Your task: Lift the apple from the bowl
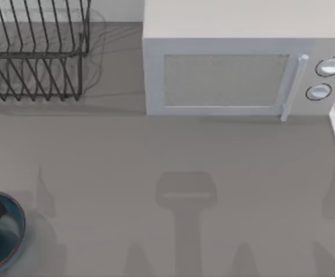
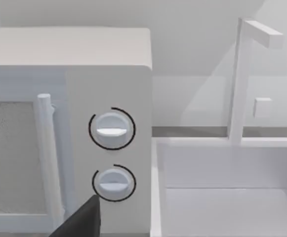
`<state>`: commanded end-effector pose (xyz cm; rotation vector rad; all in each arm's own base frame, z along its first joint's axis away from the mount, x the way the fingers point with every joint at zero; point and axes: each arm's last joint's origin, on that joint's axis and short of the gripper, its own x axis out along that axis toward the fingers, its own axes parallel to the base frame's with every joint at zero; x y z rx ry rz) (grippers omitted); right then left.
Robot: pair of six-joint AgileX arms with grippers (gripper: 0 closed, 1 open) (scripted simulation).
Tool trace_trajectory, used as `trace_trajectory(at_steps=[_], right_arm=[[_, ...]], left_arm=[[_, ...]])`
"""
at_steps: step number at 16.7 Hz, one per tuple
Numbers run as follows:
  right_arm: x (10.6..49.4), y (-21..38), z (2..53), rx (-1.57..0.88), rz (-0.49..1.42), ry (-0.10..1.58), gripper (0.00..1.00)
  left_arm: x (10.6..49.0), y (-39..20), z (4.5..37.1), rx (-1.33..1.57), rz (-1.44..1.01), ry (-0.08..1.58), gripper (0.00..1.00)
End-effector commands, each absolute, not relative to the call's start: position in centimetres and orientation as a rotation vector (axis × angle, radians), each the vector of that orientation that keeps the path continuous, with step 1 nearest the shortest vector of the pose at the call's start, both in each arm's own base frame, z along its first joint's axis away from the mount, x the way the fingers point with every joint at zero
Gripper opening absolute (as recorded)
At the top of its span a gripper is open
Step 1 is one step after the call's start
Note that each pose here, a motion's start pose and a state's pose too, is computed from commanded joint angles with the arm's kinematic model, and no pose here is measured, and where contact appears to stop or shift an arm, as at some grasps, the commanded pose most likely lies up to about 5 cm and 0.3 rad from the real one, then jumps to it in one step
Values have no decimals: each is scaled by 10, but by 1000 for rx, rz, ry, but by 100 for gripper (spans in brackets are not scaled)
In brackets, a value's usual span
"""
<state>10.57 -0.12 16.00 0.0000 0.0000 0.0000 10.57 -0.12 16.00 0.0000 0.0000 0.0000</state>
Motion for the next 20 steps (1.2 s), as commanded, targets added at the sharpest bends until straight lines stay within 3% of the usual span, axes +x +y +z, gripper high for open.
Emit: trace_trajectory(at_steps=[5, 8, 12, 20], right_arm=[[106, -1, 160, 0, 0, 0, 100], [106, -1, 160, 0, 0, 0, 100], [106, -1, 160, 0, 0, 0, 100], [106, -1, 160, 0, 0, 0, 100]], left_arm=[[106, -1, 162, 1, 1, 14, 100], [108, 0, 172, 8, 6, 124, 100], [120, 1, 191, 20, 13, 438, 100], [186, 9, 203, 25, 1, 1250, 100]])
